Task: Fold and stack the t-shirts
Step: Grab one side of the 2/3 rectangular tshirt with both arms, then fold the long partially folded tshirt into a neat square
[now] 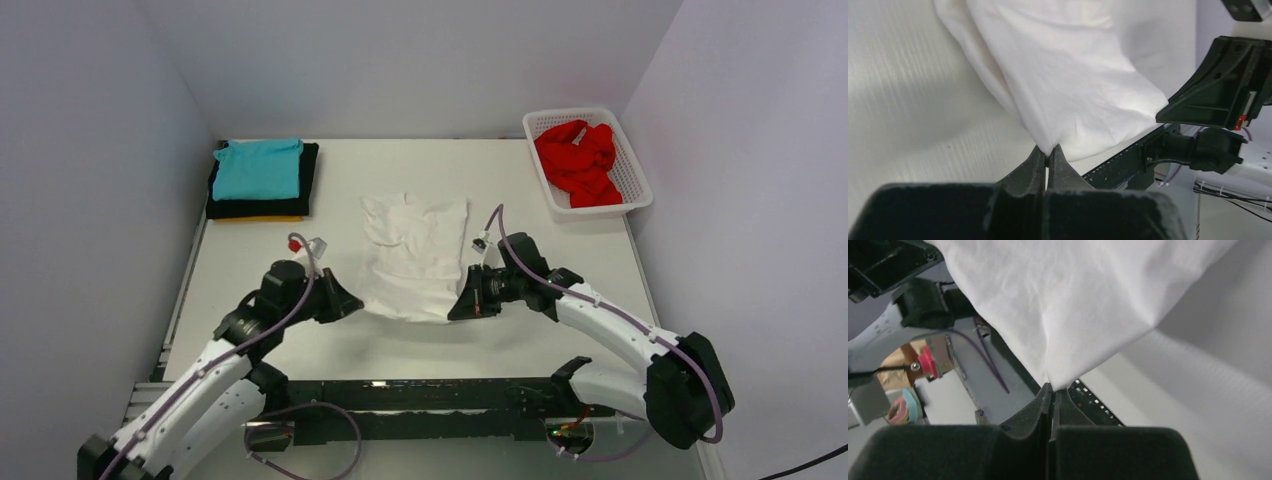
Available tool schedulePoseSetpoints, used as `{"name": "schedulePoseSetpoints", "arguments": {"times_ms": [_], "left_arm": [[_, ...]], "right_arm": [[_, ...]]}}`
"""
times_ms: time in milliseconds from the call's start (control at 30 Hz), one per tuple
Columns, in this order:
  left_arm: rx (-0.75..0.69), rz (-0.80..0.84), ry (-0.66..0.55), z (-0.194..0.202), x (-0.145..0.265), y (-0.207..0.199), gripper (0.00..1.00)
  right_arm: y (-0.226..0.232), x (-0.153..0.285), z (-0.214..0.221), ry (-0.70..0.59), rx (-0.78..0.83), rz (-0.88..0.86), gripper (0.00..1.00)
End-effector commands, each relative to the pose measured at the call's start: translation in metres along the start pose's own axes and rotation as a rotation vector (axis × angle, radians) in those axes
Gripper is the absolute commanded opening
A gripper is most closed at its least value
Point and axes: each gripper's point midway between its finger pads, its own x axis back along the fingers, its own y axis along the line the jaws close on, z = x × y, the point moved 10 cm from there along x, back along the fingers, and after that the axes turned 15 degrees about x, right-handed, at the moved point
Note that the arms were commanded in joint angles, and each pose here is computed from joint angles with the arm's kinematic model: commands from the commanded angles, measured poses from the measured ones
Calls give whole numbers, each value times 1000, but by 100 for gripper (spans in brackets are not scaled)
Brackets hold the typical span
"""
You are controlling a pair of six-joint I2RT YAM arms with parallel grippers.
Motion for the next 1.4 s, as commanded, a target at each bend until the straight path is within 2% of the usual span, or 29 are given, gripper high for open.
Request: {"name": "schedulePoseSetpoints", "arguments": {"times_ms": [0,100,233,367,633,800,1167,1367], "left_arm": [[-6,26,-74,2,44,-15,0],[-42,95,-143,-4,62,-29,0],[-80,98,-253,-18,70,-42,0],[-108,127,-341,-37,60,-59,0],[-121,9,-489,-95,34,-79,0],[-88,11,-468,-125,3,-79,0],[-75,-132,-411,-185,-69,-75,0],[-70,-172,-362,-199,-109,-59,0]], "right_arm": [[40,36,-9,40,120,-170,0],[49,48,-20,-7,158,-166,0],[47,56,-35,-58,146,-150,0],[43,58,-62,-167,140,-146,0],[21,57,-120,-288,85,-129,0],[-3,52,-147,-338,31,-45,0],[-72,22,-198,-300,-94,69,0],[-107,-3,-215,-267,-126,105,0]]}}
